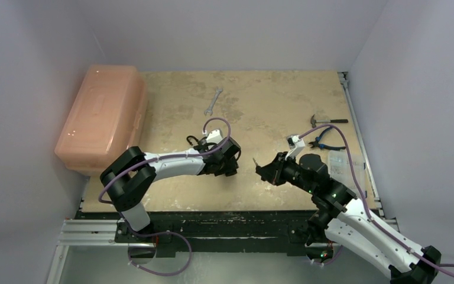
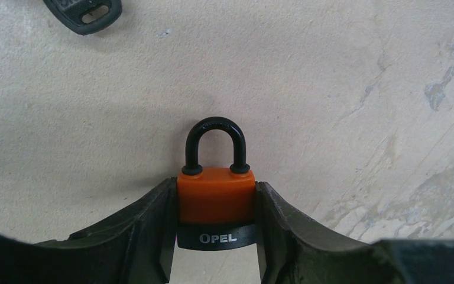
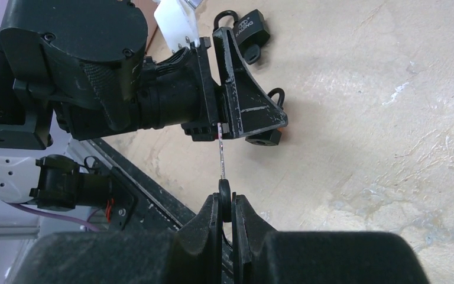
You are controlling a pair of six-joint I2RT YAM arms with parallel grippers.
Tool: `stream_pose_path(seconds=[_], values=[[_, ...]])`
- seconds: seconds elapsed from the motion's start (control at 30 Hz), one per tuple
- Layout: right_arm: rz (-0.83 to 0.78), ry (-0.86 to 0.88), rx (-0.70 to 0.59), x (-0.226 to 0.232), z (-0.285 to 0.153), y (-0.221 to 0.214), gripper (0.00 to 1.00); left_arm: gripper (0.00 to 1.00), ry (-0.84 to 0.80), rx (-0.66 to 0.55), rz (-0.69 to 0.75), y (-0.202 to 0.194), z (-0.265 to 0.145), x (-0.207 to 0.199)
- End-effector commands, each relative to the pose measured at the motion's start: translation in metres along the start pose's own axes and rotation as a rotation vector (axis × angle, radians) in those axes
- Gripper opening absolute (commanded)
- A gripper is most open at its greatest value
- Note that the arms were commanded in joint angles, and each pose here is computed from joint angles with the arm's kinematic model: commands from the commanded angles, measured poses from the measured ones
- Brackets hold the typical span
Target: Unlock with the key
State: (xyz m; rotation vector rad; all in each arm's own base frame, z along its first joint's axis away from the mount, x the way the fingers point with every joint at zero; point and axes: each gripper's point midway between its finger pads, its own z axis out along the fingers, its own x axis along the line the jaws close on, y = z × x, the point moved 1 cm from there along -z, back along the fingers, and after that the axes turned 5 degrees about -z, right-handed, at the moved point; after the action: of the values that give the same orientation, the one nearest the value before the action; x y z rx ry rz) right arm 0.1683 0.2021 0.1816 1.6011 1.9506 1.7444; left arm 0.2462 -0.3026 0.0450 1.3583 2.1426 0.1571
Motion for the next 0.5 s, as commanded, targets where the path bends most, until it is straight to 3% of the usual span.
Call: stream_pose_path(seconds=[0.0, 0.3, 0.4, 0.47], values=[[-0.036, 0.019, -0.042, 0.003, 0.001, 0.009, 0.0, 0.39, -0.029, -0.056, -0.018, 0.008, 0.0, -0.004], [-0.047, -0.006, -0.045, -0.002, 0.002, 0.009, 0.0, 0.72, -0.062, -0.087, -0.027, 0.015, -0.011, -0.005], [-0.051, -0.007, -0.046, -0.002, 0.003, 0.009, 0.0, 0.75, -0.079, -0.096, -0.034, 0.019, -0.018, -0.009], [-0.06, -0.013, -0.048, -0.003, 0.005, 0.011, 0.0, 0.72, -0.099, -0.1, -0.038, 0.023, -0.027, -0.013]])
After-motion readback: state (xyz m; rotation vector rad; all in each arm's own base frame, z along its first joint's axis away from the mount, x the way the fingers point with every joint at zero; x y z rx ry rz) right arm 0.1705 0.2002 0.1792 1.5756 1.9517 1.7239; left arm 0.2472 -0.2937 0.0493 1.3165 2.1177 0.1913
